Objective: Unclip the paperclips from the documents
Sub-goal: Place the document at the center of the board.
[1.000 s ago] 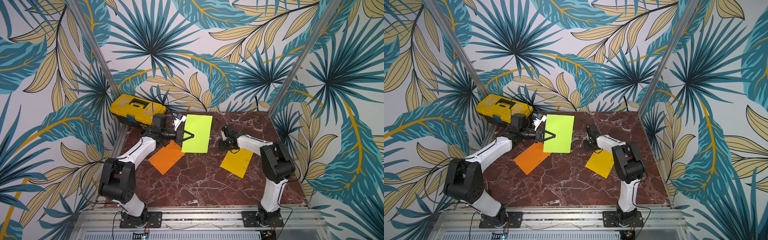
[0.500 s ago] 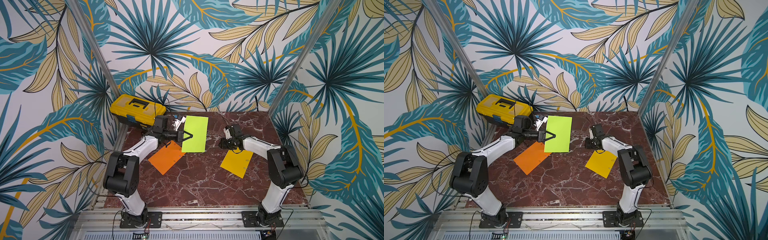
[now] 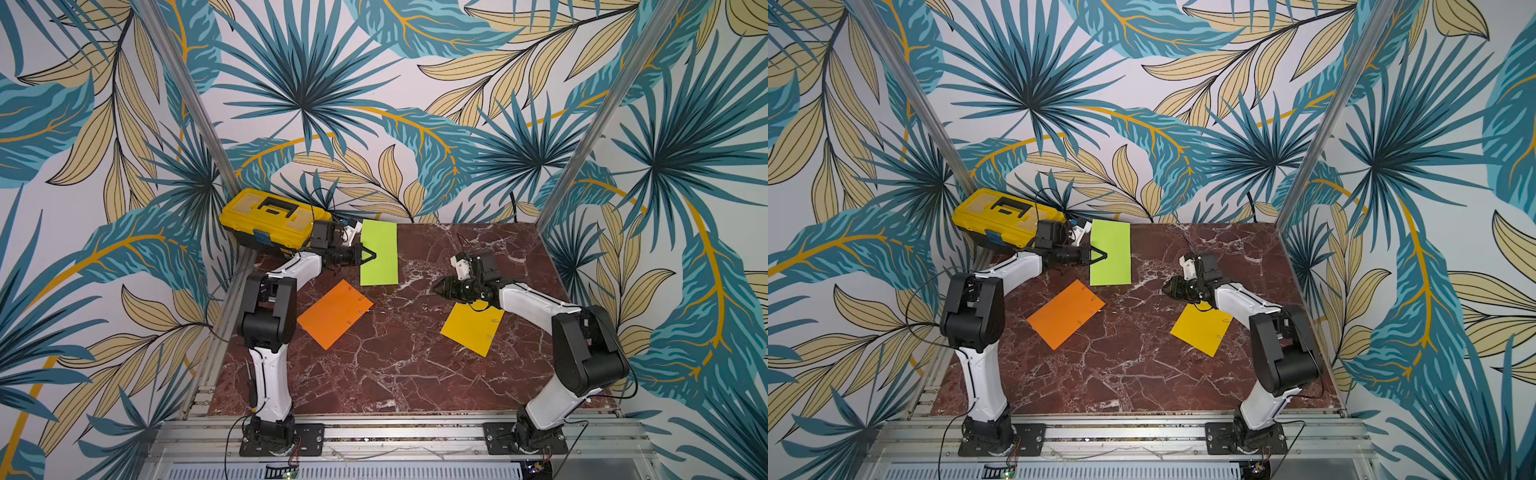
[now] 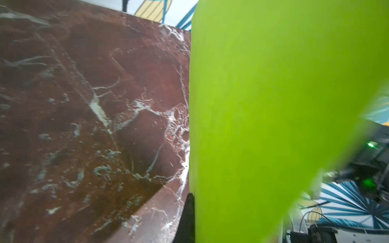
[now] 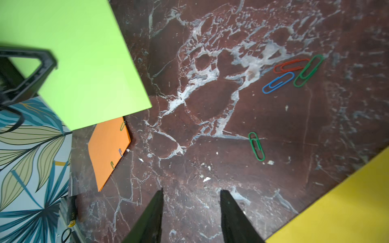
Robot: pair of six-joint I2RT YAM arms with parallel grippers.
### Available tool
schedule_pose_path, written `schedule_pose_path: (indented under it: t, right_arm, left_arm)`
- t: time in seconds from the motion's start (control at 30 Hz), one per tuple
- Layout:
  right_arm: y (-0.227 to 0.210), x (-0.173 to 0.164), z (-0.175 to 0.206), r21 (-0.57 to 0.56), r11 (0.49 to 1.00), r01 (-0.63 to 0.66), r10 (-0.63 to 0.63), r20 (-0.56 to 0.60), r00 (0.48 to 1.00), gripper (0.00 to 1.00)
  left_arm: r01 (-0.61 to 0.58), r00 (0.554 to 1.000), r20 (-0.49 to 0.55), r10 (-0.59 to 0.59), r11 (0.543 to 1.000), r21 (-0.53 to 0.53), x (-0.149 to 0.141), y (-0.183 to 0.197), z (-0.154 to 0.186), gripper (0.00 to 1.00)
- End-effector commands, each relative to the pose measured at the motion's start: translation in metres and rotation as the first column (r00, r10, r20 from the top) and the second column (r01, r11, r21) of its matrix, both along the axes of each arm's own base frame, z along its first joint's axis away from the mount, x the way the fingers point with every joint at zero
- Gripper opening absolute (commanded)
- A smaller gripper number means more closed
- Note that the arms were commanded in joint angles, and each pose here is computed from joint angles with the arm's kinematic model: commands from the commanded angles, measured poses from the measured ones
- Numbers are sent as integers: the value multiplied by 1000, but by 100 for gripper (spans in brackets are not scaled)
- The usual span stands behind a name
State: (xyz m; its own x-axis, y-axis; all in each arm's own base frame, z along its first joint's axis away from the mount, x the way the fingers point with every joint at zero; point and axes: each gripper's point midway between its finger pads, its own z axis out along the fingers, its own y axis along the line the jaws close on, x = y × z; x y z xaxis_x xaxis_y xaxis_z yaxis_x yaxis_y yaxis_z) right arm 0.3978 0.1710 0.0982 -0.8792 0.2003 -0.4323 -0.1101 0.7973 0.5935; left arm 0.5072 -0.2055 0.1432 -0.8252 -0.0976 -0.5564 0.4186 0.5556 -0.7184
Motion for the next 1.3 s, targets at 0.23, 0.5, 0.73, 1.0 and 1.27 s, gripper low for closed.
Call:
schedule_pose_path:
  t: [0.23,0.5,0.73,1.0,1.27]
  right_arm:
    - [10,-17,13,104,994,-24,25,-6,1000,47]
    - [12,-19,10,127,992,-19,21,-15,1000,48]
    - [11,-23,11,121,992,-23,25,-16,1000,48]
    - [3,-27,1,79,997,2,1,-40,999,48]
    - [-24,-45,-23,-76,995,60,-69,-124,990,50]
  left_arm:
    - [-129,983,-117,144,984,127,47,30,-44,0]
    - [-206,963,-123,239,951,233,72,45,-68,32]
    - [-264,949,-81,304,910,318,71,61,-63,60]
    - [-301,941,-36,335,883,361,58,71,-42,79]
    - [-238,965,-20,260,911,337,31,45,-19,79]
